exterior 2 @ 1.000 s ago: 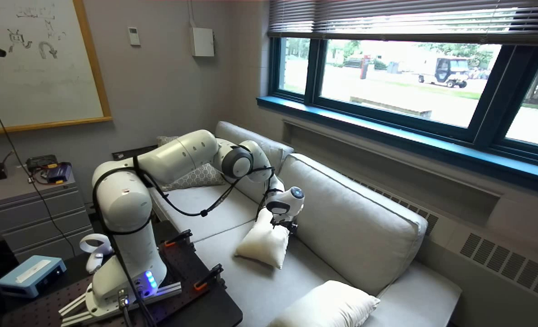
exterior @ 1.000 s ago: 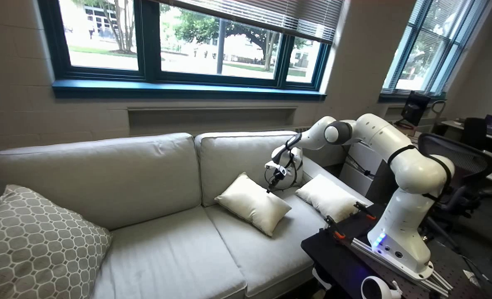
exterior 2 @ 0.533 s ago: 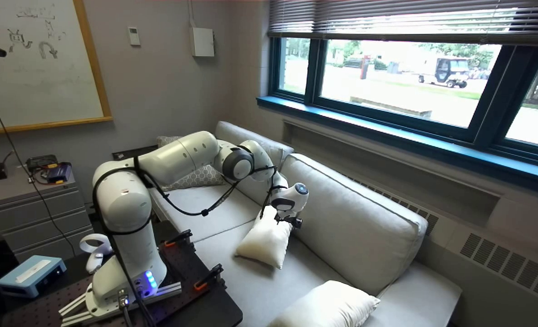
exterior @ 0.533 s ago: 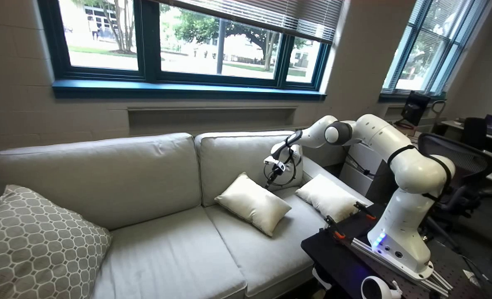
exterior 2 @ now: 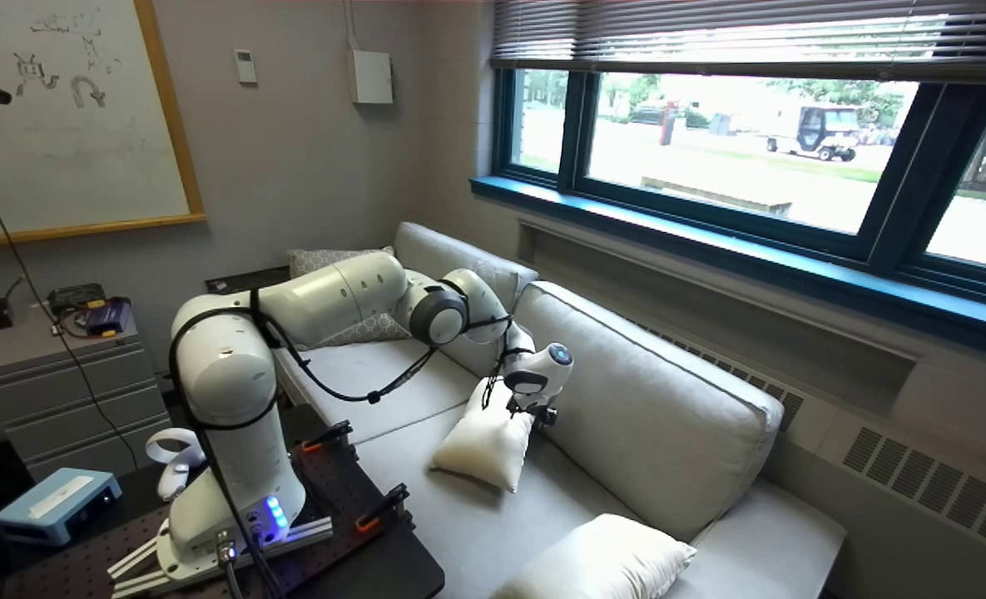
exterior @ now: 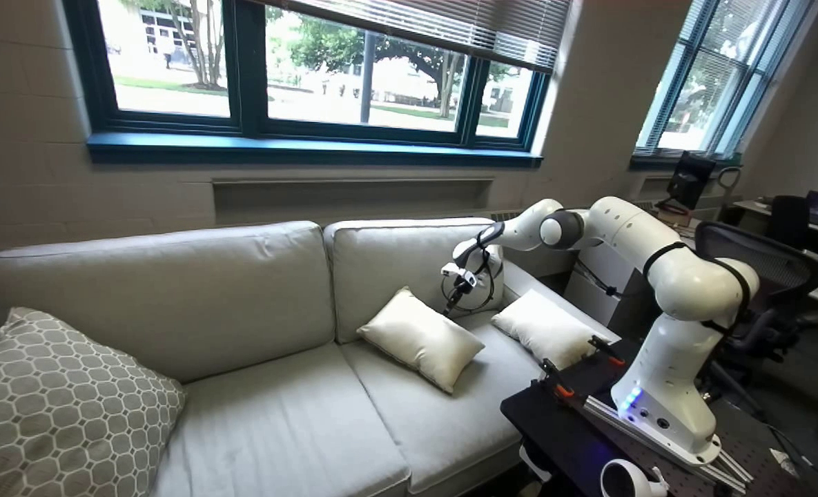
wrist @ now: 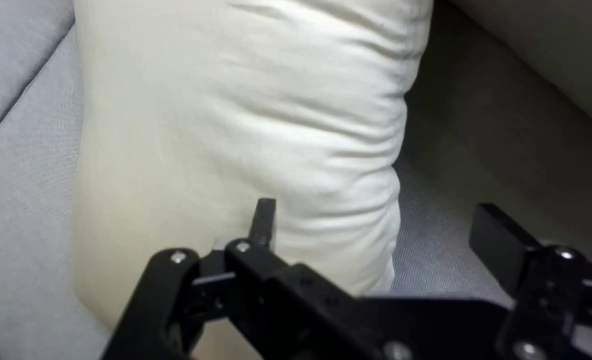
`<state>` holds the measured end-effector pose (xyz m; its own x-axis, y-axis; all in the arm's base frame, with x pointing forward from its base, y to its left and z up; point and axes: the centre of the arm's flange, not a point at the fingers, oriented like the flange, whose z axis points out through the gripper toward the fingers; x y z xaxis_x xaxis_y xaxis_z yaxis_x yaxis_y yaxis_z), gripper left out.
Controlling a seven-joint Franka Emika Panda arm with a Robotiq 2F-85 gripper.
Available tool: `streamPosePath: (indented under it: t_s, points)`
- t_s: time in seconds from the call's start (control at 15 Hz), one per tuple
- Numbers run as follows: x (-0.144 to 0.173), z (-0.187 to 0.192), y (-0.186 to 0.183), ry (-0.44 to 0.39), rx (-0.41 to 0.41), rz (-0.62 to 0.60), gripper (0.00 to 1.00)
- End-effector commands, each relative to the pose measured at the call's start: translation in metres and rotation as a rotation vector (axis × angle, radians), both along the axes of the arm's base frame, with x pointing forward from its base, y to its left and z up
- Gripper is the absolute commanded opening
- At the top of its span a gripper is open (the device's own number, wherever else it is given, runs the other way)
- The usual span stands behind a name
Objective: Arrange the two small pillows against the right armrest of the sofa
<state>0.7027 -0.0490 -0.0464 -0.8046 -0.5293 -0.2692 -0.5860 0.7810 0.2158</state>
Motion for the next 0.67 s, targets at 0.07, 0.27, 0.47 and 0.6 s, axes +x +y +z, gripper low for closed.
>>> streamPosePath:
  t_s: [0.07,0.27,0.47,0.6]
  points:
    - [0.022,-0.026,-0.01,0.04,0.077,0.03,1.0]
    - [0.034,-0.05,-0.019,0.095,0.215,0.065,1.0]
    - [0.037,-0.074,-0.029,0.141,0.312,0.063,1.0]
    - [0.033,-0.081,-0.033,0.158,0.342,0.049,1.0]
